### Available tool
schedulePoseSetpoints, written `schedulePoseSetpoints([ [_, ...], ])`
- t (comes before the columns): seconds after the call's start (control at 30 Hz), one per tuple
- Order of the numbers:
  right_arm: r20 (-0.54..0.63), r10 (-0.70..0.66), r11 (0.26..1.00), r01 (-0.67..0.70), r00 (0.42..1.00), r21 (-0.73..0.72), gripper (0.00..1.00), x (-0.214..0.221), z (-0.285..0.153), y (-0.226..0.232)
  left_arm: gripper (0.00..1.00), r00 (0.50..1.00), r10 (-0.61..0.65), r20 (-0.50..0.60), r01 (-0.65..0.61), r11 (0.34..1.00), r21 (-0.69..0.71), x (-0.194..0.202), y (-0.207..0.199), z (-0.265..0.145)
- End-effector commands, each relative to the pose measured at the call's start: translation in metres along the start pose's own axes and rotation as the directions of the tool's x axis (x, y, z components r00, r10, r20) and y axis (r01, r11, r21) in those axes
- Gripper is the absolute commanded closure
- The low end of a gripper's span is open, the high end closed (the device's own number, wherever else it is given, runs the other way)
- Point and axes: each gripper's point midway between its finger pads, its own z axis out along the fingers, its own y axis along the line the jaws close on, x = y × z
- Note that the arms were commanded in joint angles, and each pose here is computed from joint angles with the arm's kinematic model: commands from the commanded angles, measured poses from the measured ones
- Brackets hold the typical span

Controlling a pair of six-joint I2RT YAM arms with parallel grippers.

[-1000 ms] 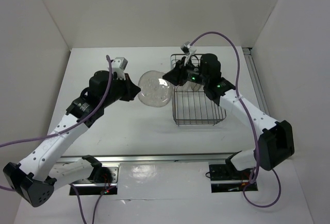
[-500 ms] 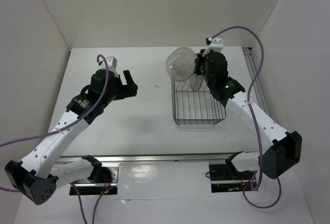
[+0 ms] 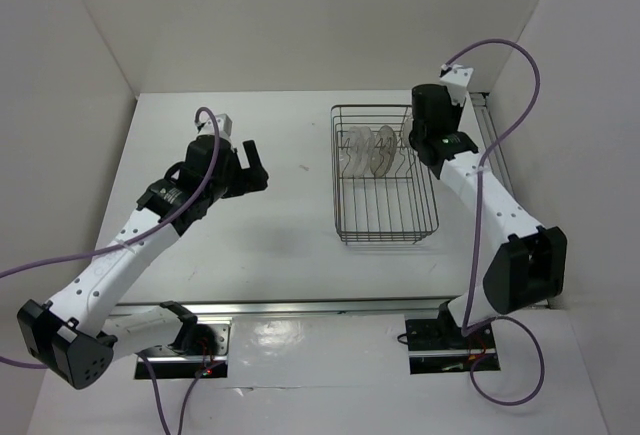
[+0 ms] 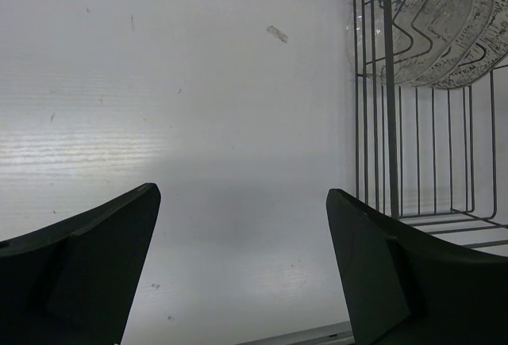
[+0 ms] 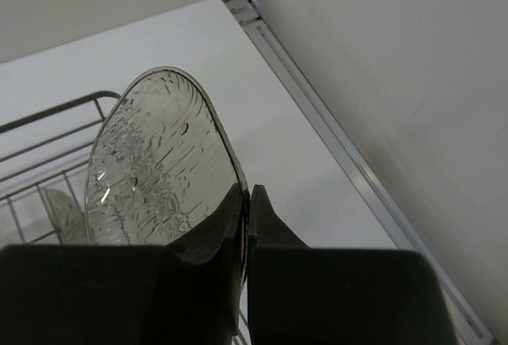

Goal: Load the plates into the dish rack

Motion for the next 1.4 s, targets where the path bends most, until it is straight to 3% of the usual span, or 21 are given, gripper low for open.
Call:
schedulePoseSetpoints([
  [0.0,-0.007,-0.044,0.994,0.044,0.999,0.097,1.00,0.003,0.013,-0.006,0.00,1.000,-0.025,0.018,0.024,0.999,0.049,-0.008,-0.011,-0.004],
  [0.1,-0.013,-0.092,0.980,0.093,0.996,0.173,1.00,0.011,0.020,-0.013,0.00,1.000,-0.025,0.013,0.024,0.998,0.057,-0.007,-0.012,-0.004],
  [0.3,-0.041,-0.141,0.974,0.146,0.989,0.174,1.00,0.024,0.026,-0.009,0.00,1.000,-0.022,-0.007,0.022,0.997,0.069,-0.003,-0.015,-0.002],
  [0.47,0.003,-0.158,0.973,0.156,0.987,0.172,1.00,0.016,0.027,-0.004,0.00,1.000,-0.022,-0.011,0.023,0.997,0.077,-0.001,-0.016,0.000],
  [0.53,0.000,-0.227,0.960,0.223,0.974,0.172,1.00,0.026,0.027,-0.003,0.00,1.000,-0.021,-0.016,0.023,0.996,0.085,0.000,-0.017,-0.001],
  [0.83,0.146,-0.183,0.978,0.195,0.972,-0.076,1.00,0.003,0.020,0.020,0.00,0.999,-0.020,-0.033,0.023,0.993,0.112,0.003,-0.023,0.001],
  [1.37,0.145,-0.331,0.942,0.336,0.933,-0.015,1.00,0.012,0.033,0.024,0.00,0.999,-0.023,-0.027,0.026,0.990,0.138,0.002,-0.026,-0.004],
])
